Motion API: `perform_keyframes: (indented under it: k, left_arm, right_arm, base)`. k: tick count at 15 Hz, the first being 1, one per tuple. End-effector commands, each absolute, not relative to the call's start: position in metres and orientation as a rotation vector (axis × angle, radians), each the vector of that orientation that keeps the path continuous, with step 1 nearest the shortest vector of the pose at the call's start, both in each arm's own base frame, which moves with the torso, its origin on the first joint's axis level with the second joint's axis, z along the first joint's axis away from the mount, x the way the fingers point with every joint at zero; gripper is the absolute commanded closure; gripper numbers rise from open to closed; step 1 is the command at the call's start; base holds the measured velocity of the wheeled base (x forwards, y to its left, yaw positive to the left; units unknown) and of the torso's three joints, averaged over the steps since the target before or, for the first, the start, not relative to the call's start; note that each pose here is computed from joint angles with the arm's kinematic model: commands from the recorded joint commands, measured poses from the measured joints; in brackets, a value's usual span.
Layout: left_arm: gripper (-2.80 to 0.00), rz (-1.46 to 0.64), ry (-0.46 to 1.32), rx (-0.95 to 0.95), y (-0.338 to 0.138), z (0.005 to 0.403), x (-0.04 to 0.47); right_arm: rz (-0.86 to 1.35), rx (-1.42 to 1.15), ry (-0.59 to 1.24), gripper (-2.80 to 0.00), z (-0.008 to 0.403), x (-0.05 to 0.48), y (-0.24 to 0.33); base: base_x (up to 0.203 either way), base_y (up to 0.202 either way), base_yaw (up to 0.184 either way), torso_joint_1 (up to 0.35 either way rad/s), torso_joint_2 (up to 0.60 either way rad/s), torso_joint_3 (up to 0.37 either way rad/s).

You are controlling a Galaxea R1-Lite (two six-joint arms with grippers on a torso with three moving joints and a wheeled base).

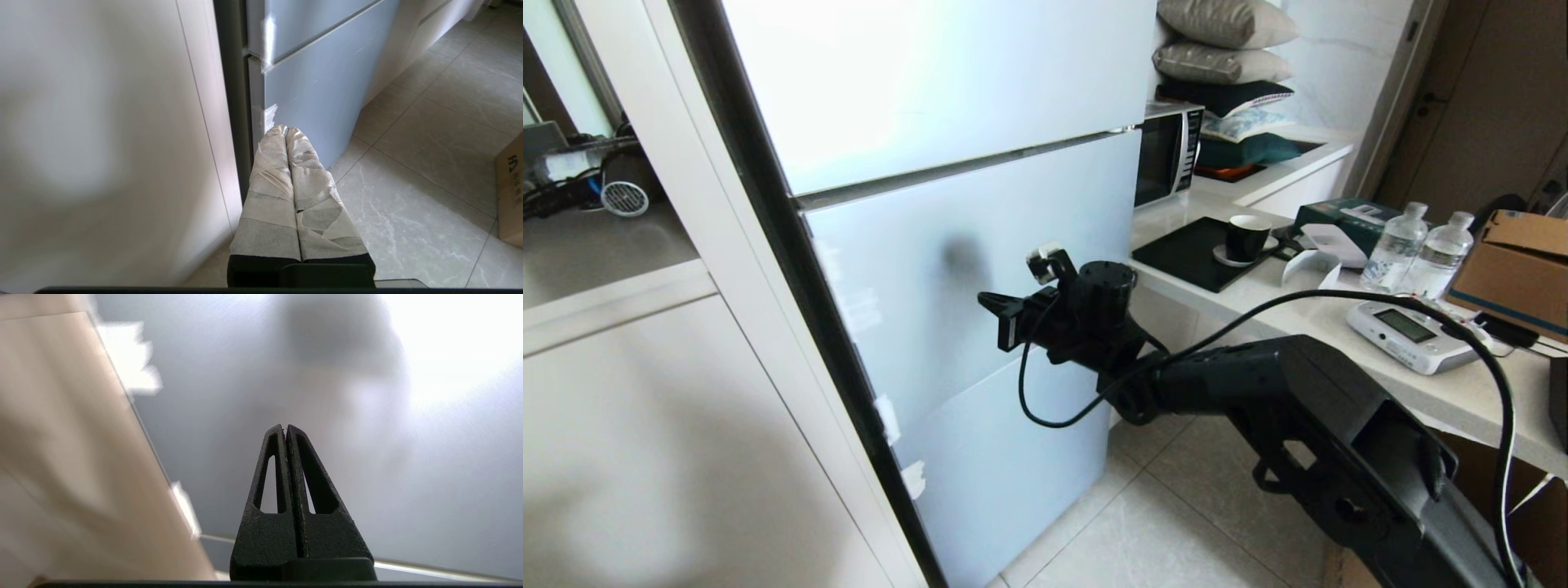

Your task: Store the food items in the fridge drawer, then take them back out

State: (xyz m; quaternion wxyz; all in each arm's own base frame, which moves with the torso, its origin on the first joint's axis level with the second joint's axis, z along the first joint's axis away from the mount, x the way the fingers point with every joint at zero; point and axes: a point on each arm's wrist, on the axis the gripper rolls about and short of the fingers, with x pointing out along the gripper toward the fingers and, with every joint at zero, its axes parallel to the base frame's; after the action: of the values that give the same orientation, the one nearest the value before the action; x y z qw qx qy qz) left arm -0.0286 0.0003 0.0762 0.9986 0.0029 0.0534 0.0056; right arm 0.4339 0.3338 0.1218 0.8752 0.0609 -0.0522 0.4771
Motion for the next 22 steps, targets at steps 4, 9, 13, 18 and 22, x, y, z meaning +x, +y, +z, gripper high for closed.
perform_keyframes:
  k: [4,9,13,18,22]
  left_arm:
    - [0.0,0.012,0.107,0.005,0.0,0.076,-0.029]
    - [0.0,0.012,0.107,0.006,0.0,0.076,-0.029]
    - [0.0,0.012,0.107,0.005,0.0,0.076,-0.029]
    - [0.0,0.012,0.107,0.005,0.0,0.076,-0.029]
    - [0.0,0.012,0.107,0.007,0.0,0.076,-0.029]
  right_arm:
    - [0.987,0.123,-0.126,0.0,0.101,0.434,0.338]
    - [0.827,0.155,-0.155,0.0,0.179,0.376,0.318]
    - [0.755,0.158,-0.142,0.0,0.276,0.27,0.237]
    - [0.424,0.041,0.026,0.0,0.241,0.128,0.081]
    - [0.203,-0.06,0.072,0.0,0.147,0.04,0.01]
  base:
    - [0.0,0.0,0.0,0.0,0.0,0.0]
    - [0.0,0.0,0.0,0.0,0.0,0.0]
    - [0.0,0.0,0.0,0.0,0.0,0.0]
    - [0.0,0.0,0.0,0.0,0.0,0.0]
    - [0.0,0.0,0.0,0.0,0.0,0.0]
